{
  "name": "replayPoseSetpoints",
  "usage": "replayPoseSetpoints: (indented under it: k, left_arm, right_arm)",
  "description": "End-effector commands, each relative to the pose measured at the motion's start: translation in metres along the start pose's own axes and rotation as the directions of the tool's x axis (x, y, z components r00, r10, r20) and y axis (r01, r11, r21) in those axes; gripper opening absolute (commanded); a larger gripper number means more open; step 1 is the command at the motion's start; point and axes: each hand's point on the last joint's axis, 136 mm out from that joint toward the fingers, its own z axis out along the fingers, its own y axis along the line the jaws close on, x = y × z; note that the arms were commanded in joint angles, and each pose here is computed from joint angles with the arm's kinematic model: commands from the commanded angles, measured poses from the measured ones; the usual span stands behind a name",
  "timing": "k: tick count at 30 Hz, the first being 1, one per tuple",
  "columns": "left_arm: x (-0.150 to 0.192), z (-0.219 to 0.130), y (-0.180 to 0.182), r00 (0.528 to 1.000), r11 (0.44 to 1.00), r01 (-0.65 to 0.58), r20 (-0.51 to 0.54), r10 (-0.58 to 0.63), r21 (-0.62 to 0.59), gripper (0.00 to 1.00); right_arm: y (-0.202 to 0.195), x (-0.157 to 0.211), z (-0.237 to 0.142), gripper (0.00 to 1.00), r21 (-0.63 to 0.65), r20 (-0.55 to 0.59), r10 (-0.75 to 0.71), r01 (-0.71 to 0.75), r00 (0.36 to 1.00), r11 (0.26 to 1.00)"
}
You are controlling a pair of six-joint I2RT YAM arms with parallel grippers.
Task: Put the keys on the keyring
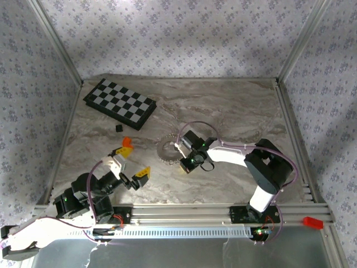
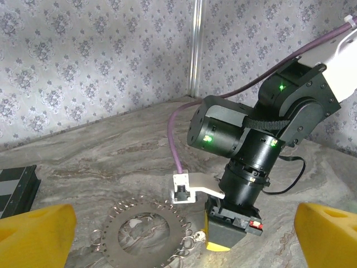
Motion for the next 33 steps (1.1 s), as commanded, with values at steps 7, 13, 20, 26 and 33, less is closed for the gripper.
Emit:
replayPoseSetpoints:
  k: [7,13,20,26,33]
  left_arm:
    - [-0.004,-0.002,0.004,1.000,1.000,-0.002,0.022,0.003,-0.023,0.99]
    - [-0.003,-0.001,0.006,1.000,0.999,-0.001,0.021,0.001,-0.034,1.00]
    - [-0.005,-0.002,0.006,1.000,0.999,0.002,0.023,-0.001,-0.034,0.99]
    - [-0.006,-0.002,0.006,1.000,0.999,0.001,0.024,0.000,-0.034,0.99]
    - [-0.007,-0.003,0.012,1.000,0.998,0.001,0.016,0.000,-0.065,1.00]
  right_arm:
    - [0.006,0.021,0.001,0.00,-0.025,-0.019,0.040,-0.041,0.999,0.999]
    - [0.003,0.027,0.000,0.06,-0.014,-0.012,0.057,-0.057,0.998,0.998]
    - [0.006,0.026,-0.007,0.17,-0.020,0.012,0.054,-0.054,0.998,0.998]
    - [0.008,0.027,-0.019,0.29,-0.017,0.032,0.044,-0.044,0.999,0.999]
    - [0.014,0.023,-0.053,0.40,0.002,0.113,0.026,-0.027,0.993,1.000]
